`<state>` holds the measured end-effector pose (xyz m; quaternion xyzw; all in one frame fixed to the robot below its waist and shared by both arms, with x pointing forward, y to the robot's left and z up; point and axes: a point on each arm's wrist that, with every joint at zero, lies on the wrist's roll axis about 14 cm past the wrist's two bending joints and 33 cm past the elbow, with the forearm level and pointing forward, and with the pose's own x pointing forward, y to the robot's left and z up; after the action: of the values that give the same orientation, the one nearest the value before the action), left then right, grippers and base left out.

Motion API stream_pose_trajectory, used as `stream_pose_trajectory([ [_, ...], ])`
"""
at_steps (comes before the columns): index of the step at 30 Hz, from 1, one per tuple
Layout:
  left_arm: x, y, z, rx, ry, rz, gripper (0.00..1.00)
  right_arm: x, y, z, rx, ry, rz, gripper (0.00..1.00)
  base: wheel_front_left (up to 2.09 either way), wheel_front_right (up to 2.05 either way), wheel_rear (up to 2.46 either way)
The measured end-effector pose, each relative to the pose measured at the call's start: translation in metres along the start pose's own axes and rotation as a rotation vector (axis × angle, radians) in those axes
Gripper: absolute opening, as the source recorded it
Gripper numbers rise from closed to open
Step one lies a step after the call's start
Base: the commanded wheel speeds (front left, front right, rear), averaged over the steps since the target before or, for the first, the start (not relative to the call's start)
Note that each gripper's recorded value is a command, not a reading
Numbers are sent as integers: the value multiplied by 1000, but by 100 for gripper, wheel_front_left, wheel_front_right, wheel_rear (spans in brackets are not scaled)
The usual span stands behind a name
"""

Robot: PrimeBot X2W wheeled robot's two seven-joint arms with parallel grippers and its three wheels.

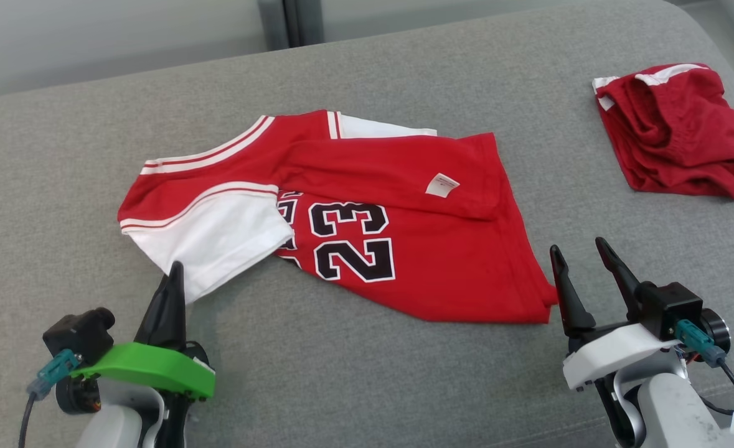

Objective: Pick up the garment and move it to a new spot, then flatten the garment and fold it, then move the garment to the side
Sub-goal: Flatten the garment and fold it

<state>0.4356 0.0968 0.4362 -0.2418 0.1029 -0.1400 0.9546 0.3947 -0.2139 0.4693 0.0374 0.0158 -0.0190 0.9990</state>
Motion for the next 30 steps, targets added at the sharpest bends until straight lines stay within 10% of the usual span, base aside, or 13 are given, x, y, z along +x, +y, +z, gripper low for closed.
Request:
stream_pose_trajectory([
  [12, -27, 27, -24, 6, 110, 110, 5, 2, 10, -2, 8, 6, 26, 100, 0, 0, 0],
  [15, -22, 28, -22, 17, 90, 115, 100, 2, 10, -2, 8, 6, 27, 100, 0, 0, 0],
  [30, -35, 19, 8, 108, -37, 101, 100, -3, 17, 19, 8, -54, 49, 100, 0, 0, 0],
])
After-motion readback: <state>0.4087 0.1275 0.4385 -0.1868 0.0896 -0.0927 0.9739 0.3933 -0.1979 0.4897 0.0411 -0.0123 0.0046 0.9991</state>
